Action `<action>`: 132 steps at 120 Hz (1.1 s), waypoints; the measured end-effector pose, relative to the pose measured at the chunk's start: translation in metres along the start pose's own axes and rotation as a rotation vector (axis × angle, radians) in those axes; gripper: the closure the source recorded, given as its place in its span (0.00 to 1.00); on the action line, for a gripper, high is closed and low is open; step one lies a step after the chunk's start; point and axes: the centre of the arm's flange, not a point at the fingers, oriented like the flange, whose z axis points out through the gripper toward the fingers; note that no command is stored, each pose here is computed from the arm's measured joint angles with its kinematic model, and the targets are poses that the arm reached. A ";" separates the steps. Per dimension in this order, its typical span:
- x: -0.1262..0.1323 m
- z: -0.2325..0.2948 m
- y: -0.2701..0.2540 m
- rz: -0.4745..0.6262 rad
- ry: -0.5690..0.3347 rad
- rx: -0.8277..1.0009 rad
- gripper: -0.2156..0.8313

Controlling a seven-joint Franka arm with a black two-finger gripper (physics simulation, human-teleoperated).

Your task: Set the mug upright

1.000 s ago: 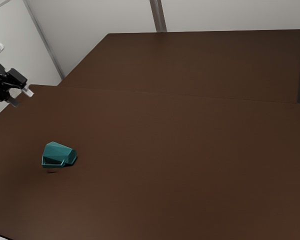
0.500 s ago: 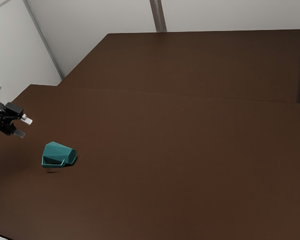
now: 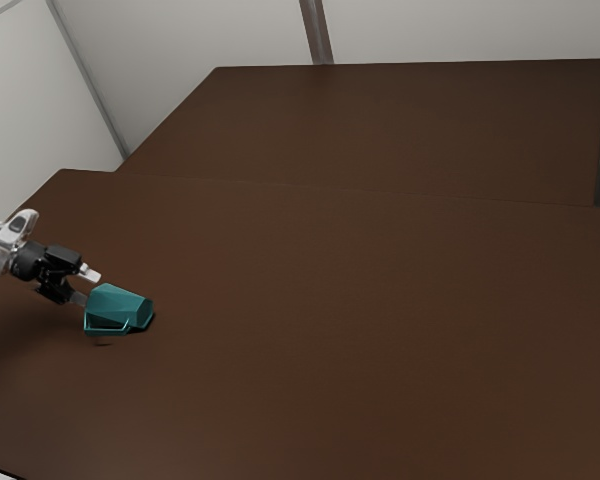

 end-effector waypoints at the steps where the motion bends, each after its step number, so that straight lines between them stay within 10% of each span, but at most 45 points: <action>1: 0.000 0.001 0.000 0.002 0.001 -0.001 0.21; 39: -0.001 0.036 -0.006 0.021 0.034 -0.054 0.21; 74: 0.005 0.035 -0.001 0.060 0.063 -0.053 0.79; 132: 0.016 0.030 0.119 0.267 0.043 -0.004 0.93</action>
